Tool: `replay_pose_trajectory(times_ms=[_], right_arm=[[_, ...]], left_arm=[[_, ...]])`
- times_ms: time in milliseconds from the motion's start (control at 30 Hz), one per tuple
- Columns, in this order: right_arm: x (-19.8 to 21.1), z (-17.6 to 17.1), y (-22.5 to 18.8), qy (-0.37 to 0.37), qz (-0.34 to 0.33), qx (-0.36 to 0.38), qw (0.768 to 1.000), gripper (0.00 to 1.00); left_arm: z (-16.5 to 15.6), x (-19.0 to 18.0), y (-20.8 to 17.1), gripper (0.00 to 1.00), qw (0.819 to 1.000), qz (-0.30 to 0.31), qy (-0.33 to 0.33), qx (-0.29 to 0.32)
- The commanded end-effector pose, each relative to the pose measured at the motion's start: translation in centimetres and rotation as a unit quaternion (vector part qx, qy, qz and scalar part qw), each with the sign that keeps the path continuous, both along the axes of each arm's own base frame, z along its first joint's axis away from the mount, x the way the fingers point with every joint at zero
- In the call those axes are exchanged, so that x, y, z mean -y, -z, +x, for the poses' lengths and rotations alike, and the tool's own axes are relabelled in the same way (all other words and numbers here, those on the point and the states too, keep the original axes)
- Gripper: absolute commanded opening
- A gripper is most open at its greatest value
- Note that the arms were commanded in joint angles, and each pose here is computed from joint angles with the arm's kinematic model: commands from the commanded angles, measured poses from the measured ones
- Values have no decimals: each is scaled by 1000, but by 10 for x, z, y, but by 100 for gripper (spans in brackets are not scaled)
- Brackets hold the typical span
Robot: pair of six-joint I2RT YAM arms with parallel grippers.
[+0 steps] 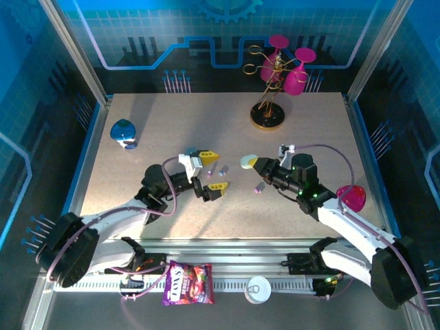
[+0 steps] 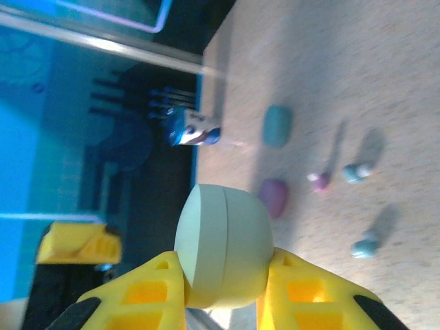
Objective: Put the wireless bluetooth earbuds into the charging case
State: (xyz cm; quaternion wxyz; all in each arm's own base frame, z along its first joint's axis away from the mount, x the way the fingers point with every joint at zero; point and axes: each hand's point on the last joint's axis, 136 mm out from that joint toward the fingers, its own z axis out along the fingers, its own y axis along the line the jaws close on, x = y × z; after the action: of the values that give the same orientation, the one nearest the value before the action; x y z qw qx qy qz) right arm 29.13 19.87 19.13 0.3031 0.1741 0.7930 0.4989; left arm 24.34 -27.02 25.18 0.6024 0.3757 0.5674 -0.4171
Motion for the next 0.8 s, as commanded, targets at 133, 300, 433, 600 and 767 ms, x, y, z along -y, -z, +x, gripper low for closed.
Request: replay_pose_trajectory(times_ms=[133,300,433,600,767], right_arm=[[45,45,56,60,-119,-26,991,18],[52,90,79,66,-141,-26,988,18],[56,122,97,64,-144,-37,987,18],[56,151,129,55,-128,-75,987,20],[55,170,145,35,-118,-88,989,27]], left_arm=[[11,-9,50,99,986,147,-69,-29],[14,-5,51,99,986,146,-73,-31],[16,-4,50,99,986,145,-78,-33],[19,-5,52,99,984,145,-88,-43],[25,-12,51,99,981,147,-114,-60]])
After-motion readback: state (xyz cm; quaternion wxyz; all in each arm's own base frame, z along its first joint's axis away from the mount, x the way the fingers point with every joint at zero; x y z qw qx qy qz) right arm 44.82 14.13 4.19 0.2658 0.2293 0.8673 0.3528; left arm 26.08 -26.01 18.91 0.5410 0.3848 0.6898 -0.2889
